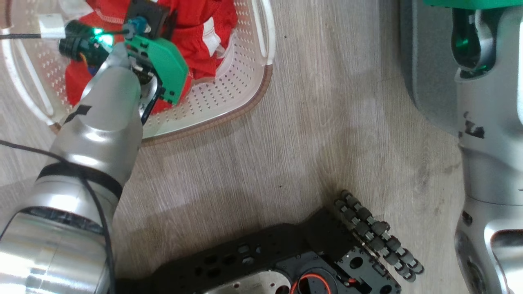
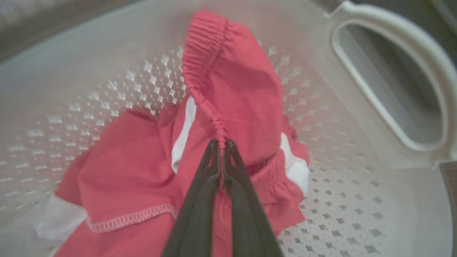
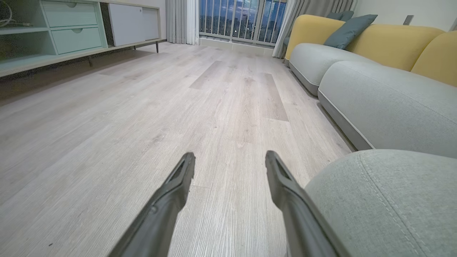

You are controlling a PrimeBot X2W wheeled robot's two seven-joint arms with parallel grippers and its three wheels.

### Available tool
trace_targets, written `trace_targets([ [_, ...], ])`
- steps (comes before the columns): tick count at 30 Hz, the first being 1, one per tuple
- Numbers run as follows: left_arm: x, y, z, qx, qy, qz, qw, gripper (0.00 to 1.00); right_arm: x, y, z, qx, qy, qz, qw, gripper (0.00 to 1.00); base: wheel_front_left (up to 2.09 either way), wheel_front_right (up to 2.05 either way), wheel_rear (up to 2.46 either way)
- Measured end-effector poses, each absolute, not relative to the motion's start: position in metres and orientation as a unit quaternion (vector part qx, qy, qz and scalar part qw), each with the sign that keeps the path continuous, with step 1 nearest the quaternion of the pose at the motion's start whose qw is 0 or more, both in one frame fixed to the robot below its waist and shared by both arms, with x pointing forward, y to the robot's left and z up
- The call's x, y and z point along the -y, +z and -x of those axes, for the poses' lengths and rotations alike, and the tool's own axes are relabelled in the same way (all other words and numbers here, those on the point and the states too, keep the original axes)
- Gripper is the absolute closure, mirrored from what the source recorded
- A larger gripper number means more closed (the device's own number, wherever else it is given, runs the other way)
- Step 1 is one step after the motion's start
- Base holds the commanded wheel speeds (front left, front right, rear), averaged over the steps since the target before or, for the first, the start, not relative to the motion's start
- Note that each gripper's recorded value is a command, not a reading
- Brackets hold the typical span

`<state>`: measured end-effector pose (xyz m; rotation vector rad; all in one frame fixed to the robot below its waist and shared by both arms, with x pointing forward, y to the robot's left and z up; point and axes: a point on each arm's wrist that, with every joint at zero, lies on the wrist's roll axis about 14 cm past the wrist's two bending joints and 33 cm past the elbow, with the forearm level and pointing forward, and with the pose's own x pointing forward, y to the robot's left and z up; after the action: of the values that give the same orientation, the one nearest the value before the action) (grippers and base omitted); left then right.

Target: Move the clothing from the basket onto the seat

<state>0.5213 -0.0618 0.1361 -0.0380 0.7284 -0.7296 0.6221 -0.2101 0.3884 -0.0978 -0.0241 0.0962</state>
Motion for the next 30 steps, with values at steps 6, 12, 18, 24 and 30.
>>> trace_targets([
  [6, 0.063, 0.160, -0.541, -0.314, -0.343, 0.031, 0.885, 1.00, 0.208, 0.406, -0.623, 0.026, 0.050, 0.039, 0.998, 0.00, 0.00, 0.00, 0.00],
  [12, 0.054, 0.196, -0.535, -0.290, -0.336, 0.042, 0.895, 1.00, 0.197, 0.430, -0.621, 0.036, 0.061, 0.039, 0.997, 0.00, 0.00, 0.00, 0.00],
  [18, 0.036, 0.248, -0.536, -0.252, -0.315, 0.049, 0.914, 1.00, 0.181, 0.453, -0.611, 0.039, 0.075, 0.036, 0.996, 0.00, 0.00, 0.00, 0.00],
  [24, 0.014, 0.302, -0.529, -0.214, -0.293, 0.049, 0.931, 1.00, 0.165, 0.471, -0.591, 0.032, 0.090, 0.029, 0.995, 0.00, 0.00, 0.00, 0.00],
  [30, -0.004, 0.363, -0.523, -0.156, -0.271, 0.046, 0.949, 1.00, 0.151, 0.492, -0.567, 0.033, 0.101, 0.017, 0.994, 0.00, 0.00, 0.00, 0.00],
])
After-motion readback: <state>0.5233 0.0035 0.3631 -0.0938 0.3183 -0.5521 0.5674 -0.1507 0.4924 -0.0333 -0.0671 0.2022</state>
